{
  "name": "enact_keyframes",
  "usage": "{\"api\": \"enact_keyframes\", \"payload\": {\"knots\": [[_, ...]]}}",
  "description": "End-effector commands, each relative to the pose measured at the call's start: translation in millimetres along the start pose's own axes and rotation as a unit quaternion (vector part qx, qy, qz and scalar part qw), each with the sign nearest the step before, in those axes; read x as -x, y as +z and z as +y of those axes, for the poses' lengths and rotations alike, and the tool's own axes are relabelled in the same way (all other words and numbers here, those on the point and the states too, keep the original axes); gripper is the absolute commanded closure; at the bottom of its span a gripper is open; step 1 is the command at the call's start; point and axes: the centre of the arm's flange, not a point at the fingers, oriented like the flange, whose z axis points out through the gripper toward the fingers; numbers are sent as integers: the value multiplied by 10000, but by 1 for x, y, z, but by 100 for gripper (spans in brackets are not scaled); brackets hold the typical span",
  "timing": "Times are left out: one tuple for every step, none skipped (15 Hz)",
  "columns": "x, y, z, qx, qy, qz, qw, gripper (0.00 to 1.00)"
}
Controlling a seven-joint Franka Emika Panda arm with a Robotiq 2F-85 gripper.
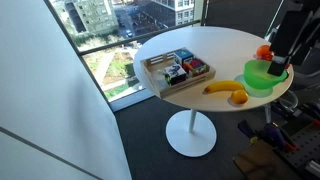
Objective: Pick the yellow fruit next to the banana and put it in the green bowl
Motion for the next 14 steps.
{"api": "enact_keyframes", "payload": {"knots": [[0,0,0,0,0,0,10000,0],[0,0,0,0,0,0,10000,0],[0,0,0,0,0,0,10000,0],[0,0,0,0,0,0,10000,0],[0,0,0,0,0,0,10000,0],[0,0,0,0,0,0,10000,0],[0,0,0,0,0,0,10000,0],[0,0,0,0,0,0,10000,0],[0,0,0,0,0,0,10000,0],[-2,1,2,15,13,27,10000,0],[-5,3,3,34,18,63,10000,0],[-7,3,5,46,32,106,9999,0],[-10,3,7,55,47,148,9999,0],[-12,4,9,64,67,193,9998,0]]}}
